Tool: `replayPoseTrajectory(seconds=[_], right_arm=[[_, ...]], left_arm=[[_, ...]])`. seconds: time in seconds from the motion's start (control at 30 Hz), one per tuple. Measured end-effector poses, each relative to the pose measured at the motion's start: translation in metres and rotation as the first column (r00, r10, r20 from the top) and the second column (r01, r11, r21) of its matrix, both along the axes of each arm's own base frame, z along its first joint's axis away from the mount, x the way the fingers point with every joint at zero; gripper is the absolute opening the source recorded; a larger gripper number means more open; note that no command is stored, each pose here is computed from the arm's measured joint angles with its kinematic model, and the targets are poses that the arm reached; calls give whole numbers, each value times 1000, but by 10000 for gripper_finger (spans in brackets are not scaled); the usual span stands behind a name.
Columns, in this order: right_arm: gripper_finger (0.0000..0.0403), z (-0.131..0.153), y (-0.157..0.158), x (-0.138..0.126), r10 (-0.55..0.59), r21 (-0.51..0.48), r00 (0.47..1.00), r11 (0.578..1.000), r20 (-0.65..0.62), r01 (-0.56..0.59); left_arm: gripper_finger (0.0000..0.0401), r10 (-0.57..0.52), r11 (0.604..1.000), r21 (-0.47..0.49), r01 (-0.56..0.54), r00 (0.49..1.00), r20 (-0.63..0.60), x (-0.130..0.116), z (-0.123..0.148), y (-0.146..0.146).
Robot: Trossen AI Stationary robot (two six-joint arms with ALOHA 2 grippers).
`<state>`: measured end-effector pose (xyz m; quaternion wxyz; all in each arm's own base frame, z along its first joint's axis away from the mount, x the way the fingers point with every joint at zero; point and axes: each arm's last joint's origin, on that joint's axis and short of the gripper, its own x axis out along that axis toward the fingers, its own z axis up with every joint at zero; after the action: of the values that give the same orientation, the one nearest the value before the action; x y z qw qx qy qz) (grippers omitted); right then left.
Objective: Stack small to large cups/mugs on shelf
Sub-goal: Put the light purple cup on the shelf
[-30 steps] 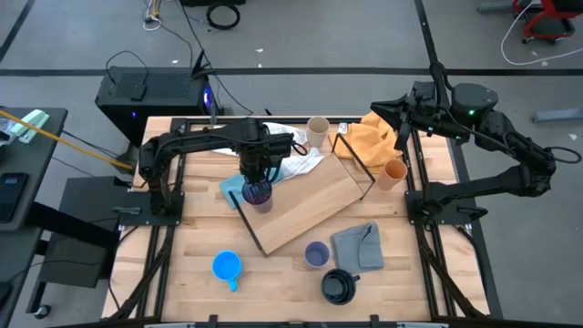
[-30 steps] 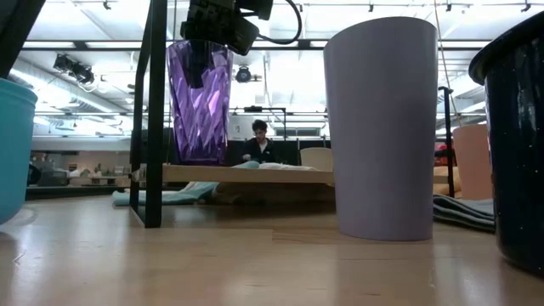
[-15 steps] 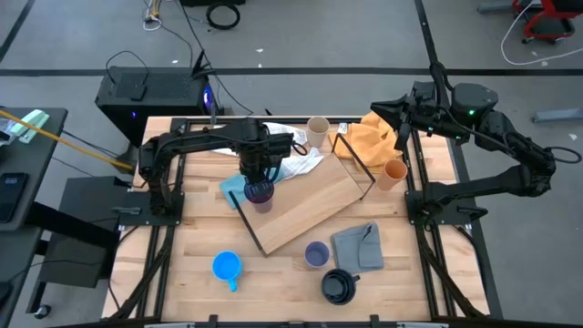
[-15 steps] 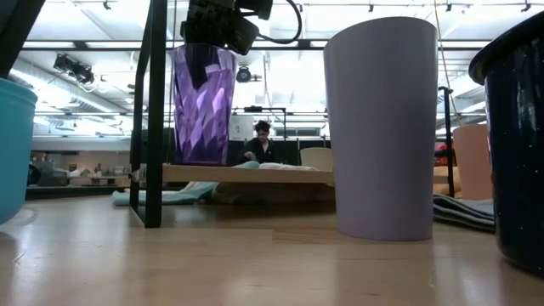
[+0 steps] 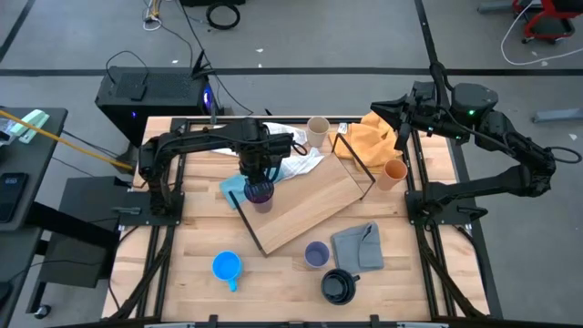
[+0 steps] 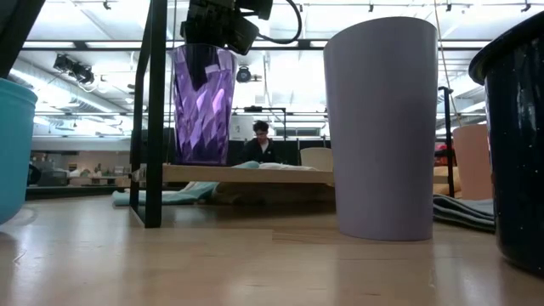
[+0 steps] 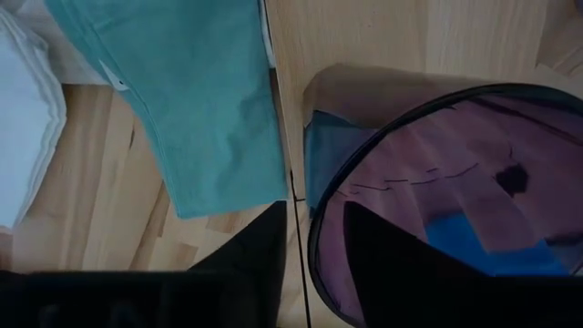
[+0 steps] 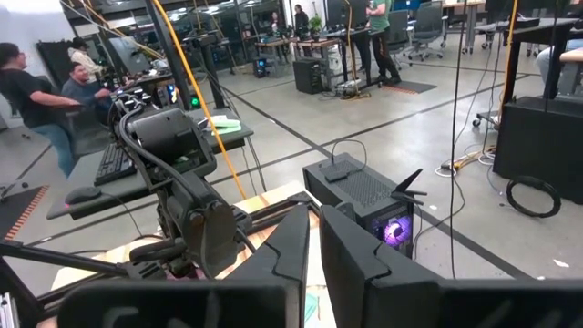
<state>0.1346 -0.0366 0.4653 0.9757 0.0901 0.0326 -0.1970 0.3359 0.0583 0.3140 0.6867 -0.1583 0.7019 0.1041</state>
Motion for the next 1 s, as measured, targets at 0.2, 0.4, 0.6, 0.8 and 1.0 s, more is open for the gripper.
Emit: replayPoseTrajectory(seconds=[0.2,0.4,0.6,0.8,1.0], right_arm=[[38,0,0,0,0,0,1000,1000,0,0],[38,-1,0,0,0,2,1000,1000,-8,0],[38,-1,0,0,0,2,1000,1000,-8,0],[38,-1,0,0,0,2,1000,1000,-8,0],[38,-1,0,0,0,2,1000,1000,-8,0]], left_arm=[[150,0,1000,0,0,1000,-1,0,0,0],[190,2,1000,-1,-2,1000,-1,0,0,0],[223,3,1000,-15,-3,1000,1,0,0,0],[233,3,1000,-12,-3,1000,22,1,5,0],[228,21,1000,1,-21,995,99,2,25,6]])
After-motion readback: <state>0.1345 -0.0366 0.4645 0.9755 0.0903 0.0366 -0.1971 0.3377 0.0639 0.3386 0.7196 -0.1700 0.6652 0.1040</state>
